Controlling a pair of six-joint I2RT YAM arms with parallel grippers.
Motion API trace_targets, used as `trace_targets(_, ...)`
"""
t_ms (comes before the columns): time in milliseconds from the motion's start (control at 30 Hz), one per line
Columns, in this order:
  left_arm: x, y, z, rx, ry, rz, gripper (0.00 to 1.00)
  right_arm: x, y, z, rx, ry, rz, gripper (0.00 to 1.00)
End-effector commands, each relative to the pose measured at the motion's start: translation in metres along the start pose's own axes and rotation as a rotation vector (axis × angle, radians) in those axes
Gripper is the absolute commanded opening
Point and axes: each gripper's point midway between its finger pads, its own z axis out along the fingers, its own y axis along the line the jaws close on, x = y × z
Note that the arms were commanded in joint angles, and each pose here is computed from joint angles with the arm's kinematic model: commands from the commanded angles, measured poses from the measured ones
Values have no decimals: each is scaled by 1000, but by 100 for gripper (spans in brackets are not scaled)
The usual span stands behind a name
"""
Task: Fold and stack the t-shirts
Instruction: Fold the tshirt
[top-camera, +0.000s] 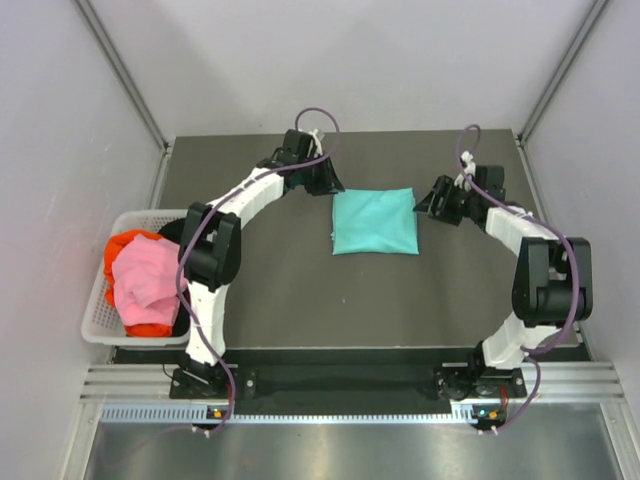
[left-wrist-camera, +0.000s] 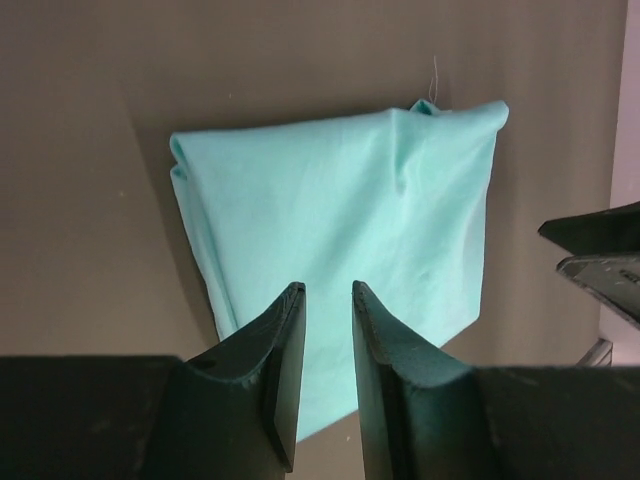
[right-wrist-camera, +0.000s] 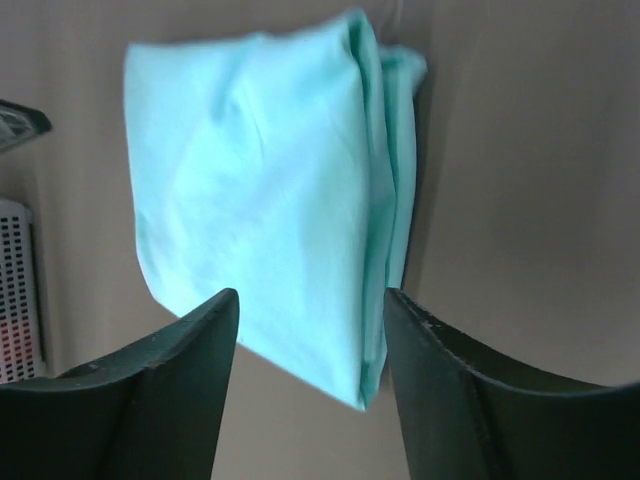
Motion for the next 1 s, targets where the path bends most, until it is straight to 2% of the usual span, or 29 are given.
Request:
trace_targets(0,-6,2,18,33,0,34,30,-39,6,9,-28,-52,-73,61)
trace_targets(200,-19,15,41,20,-19,70,29,-54,-7,42,-39,-10,-84,67)
trace_targets(367,-33,23,58,21,-47,89,29,-69,-11,62,-70,-50,-88,68)
trace_targets(400,-35,23,59,23,-51,92,29,-60,-20,71,-62,-25,-58,68)
trace_targets(433,-35,26,64,23,-51,93,29,-72,-20,75,-82,-67,-69,68)
trace_targets(533,-38,28,71,29,-64,98,29,-71,-23,87,-168,-80,33,66)
trace_targets(700,-43,36,81,37,-92,94,30,-73,-32,97,-196,-102,75,63)
trace_targets(800,-44,42,87,36,-92,85,30,-74,-42,99,-149,-93,109,51)
trace_targets(833,-46,40,88,40,-100,89,30,-75,-43,100,-150,-93,114,44)
trace_targets(967,-46,45,95,45,-101,72,30,-73,-50,103,-140,-89,156,31)
